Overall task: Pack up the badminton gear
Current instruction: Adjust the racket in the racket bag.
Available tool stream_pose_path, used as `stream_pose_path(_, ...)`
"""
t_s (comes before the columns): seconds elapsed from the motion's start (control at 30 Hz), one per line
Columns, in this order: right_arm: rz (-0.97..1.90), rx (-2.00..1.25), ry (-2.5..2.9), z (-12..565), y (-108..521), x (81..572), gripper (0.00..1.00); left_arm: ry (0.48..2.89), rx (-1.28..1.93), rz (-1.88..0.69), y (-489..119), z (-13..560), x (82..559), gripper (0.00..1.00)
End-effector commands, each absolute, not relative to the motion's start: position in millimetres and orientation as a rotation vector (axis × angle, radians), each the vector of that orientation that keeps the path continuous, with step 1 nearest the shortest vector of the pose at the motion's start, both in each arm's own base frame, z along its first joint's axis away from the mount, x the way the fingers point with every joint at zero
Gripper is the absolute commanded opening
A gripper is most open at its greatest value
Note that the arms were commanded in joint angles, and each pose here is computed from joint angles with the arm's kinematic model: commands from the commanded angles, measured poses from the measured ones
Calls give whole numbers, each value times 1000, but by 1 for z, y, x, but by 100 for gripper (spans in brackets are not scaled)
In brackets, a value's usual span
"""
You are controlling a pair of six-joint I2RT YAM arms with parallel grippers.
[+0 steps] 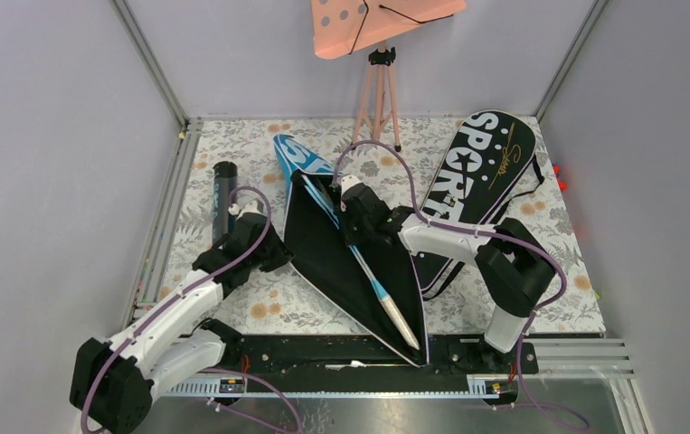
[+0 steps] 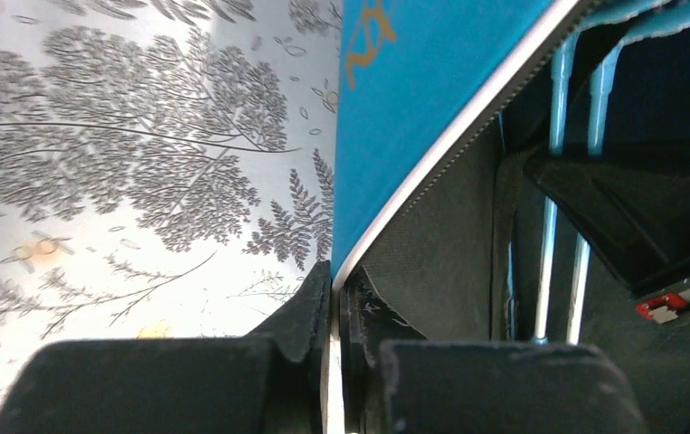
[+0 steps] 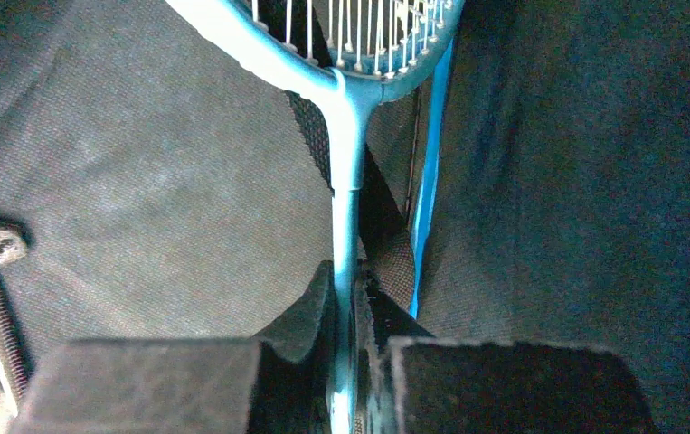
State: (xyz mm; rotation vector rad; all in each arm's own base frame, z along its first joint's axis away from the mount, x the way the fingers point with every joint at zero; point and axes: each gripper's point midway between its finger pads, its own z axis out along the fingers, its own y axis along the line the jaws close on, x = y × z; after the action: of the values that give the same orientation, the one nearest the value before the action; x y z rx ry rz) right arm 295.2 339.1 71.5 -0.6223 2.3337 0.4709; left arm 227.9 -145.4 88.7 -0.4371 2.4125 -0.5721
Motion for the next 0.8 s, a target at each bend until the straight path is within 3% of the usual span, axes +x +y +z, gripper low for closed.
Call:
stream_pose_path(0.0, 301, -453, 2324, 93, 291, 324, 0, 2353, -652, -10, -52, 88, 211, 0)
stream_pose_path(0.13, 365, -490, 2333, 91, 299, 320, 0, 2379, -580, -103, -67, 84, 214, 0)
stream_pose_path(0.33, 519, -598, 2331, 91, 321, 307, 2, 2349, -323, -532, -134, 109, 232, 0)
stream_pose_path(0.5, 662, -681, 2305, 98, 339, 295, 19, 2258, -151, -815, -178, 151, 240, 0)
stream_pose_path(0.67, 757, -734, 2258, 114, 349, 288, 56, 2261, -81, -873, -192, 163, 244, 0)
stream_pose_path(0.77, 753, -734, 2225, 125, 346, 288, 63, 2284, -66, -878, -195, 159, 245, 0)
